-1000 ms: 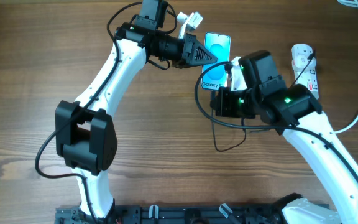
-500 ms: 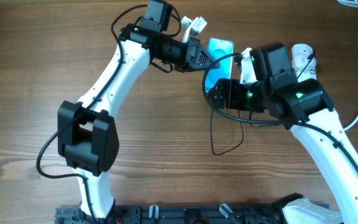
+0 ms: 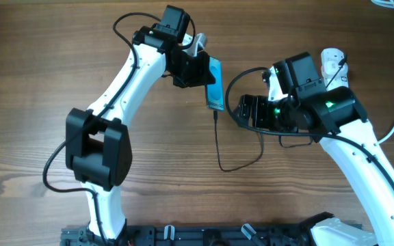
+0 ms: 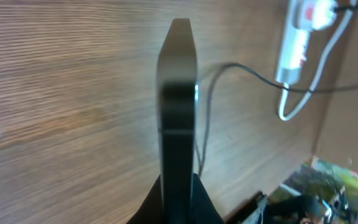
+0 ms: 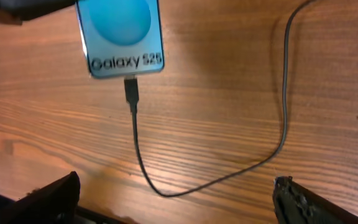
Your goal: Plug charger to phone and switch on socket
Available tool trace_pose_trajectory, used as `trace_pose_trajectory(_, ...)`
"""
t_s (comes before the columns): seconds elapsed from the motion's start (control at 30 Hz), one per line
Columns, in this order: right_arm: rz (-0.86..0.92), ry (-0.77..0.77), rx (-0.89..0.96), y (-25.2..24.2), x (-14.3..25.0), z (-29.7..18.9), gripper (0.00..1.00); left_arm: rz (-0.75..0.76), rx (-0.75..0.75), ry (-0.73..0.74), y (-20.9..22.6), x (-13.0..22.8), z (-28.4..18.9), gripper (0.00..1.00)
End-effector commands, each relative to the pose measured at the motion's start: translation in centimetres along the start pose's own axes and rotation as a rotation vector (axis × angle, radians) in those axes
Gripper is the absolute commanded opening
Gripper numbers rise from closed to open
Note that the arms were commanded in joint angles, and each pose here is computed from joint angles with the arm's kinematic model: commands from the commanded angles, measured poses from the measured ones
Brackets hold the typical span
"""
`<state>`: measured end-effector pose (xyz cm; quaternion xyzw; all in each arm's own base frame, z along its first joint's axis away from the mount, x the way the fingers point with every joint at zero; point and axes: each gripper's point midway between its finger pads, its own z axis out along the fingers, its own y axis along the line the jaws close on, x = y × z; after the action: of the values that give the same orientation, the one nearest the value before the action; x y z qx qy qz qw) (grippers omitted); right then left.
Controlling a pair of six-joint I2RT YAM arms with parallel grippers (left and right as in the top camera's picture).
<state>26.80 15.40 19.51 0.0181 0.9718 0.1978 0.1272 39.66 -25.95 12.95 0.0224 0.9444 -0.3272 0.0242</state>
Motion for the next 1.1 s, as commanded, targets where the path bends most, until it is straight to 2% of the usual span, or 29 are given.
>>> trace_pose_trajectory(0.0, -0.003, 0.005, -0.020, 0.5, 0.0, -0.4, 1.00, -0.083, -0.015, 0.009, 2.0, -0.8, 0.9, 0.04)
trace_pose_trajectory(0.1, -0.002, 0.005, -0.020, 0.5, 0.0, -0.4, 1.00, -0.045, 0.062, 0.064, 1.6, -0.3, 1.7, 0.04)
trace_pose_trajectory(0.63, 0.005, 0.012, -0.025, 0.6, 0.2, -0.4, 1.00, -0.068, 0.016, 0.135, 7.1, -0.4, 5.5, 0.04)
trace_pose_trajectory(1.07, 0.005, 0.013, -0.024, 0.6, 0.2, -0.3, 1.00, -0.025, 0.009, 0.157, 7.4, 0.1, 5.8, 0.04)
